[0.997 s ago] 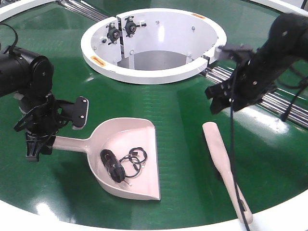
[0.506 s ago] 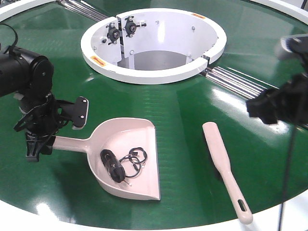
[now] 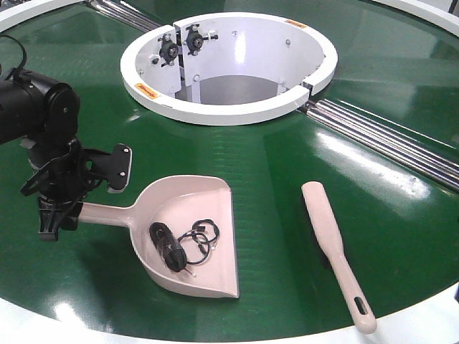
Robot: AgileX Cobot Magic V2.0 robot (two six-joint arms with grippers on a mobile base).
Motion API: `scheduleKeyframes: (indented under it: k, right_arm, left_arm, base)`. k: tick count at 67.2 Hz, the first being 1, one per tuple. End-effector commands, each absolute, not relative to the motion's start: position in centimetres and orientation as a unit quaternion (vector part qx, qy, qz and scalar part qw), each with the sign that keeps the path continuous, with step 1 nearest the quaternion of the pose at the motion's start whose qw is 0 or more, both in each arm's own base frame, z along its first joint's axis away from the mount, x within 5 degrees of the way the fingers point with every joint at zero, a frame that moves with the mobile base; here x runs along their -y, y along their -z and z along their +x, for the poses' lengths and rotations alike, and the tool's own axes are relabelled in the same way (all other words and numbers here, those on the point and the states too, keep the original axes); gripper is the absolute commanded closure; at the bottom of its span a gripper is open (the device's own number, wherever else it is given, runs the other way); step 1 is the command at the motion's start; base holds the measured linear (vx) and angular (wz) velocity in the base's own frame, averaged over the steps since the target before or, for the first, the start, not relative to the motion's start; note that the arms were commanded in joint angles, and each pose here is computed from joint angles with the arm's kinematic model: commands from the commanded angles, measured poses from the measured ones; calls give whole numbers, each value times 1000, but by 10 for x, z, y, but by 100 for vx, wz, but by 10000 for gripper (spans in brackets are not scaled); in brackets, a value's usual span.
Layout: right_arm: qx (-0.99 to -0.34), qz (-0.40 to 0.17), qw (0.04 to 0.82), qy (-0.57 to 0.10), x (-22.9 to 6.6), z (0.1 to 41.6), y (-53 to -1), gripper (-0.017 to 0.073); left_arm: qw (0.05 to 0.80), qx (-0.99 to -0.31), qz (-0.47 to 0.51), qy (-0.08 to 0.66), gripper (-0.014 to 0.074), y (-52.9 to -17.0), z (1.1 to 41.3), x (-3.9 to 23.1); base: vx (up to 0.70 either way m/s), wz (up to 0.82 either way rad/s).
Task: Clean and inspect green conveyor with broom and dustpan
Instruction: 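Set the brush down, open the right gripper and raise it, then release the dustpan handle and lift the left gripper away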
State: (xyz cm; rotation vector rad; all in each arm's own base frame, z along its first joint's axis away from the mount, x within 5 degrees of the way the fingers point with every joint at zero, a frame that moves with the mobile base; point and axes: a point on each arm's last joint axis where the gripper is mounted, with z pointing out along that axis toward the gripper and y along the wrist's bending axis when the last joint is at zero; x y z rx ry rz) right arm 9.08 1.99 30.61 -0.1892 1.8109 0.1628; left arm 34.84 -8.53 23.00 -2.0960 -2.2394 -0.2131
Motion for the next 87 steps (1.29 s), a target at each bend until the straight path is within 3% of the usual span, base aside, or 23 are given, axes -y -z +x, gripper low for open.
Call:
scheduleKeyframes:
  k: [1, 87]
  right_arm:
    - [-751, -76, 652, -68, -18, 88, -321, 568]
    - [-749, -75, 655, -68, -18, 88, -322, 567]
  left_arm:
    - [10, 734, -675, 74, 600, -254, 342, 88]
    - [8, 733, -676, 80, 581, -254, 343, 88]
  base:
    - [0, 0]
    - [0, 0]
